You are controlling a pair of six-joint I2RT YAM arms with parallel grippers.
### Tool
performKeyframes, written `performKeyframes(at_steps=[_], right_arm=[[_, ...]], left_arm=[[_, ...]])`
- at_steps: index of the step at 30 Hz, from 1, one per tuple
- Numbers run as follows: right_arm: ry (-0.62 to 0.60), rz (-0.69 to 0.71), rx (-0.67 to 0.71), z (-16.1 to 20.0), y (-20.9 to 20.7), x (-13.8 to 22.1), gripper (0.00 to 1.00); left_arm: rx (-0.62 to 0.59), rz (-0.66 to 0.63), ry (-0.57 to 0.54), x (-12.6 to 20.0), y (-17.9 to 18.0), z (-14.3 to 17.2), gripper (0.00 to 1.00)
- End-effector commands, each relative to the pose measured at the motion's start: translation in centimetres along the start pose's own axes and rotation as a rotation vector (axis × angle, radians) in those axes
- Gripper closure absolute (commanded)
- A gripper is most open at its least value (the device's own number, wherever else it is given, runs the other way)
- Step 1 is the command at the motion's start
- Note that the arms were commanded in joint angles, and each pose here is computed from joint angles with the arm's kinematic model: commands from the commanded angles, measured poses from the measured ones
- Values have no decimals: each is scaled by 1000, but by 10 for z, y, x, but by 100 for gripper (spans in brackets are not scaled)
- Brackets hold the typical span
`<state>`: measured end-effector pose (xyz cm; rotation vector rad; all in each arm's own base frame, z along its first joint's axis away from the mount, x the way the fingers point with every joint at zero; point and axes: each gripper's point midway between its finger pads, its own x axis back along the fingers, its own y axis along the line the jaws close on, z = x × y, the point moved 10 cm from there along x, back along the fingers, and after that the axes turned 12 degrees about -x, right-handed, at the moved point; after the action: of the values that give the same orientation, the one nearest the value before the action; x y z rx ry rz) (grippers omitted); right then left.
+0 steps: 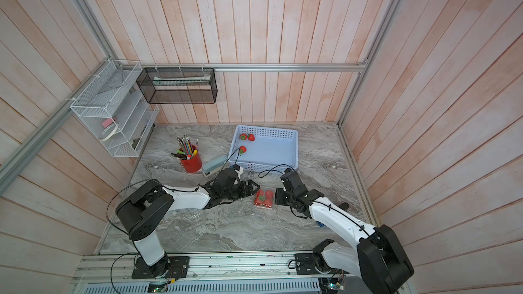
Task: Pack strawberries into containers
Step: Close the packing box at the center of the board.
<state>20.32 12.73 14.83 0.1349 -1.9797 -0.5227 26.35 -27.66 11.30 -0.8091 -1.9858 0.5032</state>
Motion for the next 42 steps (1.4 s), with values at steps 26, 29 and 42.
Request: performKeyframes(at_steps=[26,29,42], right_arm=[[91,-35,74,-42,39,-55,97],[89,-24,72,-39,35,-52,97],[78,9,64,-34,28,-39,97]], left_arm=[[17,0,-23,18,19,4,15],[27,-3,-23,18,24,7,16],[61,77,-45,15,28,14,38]])
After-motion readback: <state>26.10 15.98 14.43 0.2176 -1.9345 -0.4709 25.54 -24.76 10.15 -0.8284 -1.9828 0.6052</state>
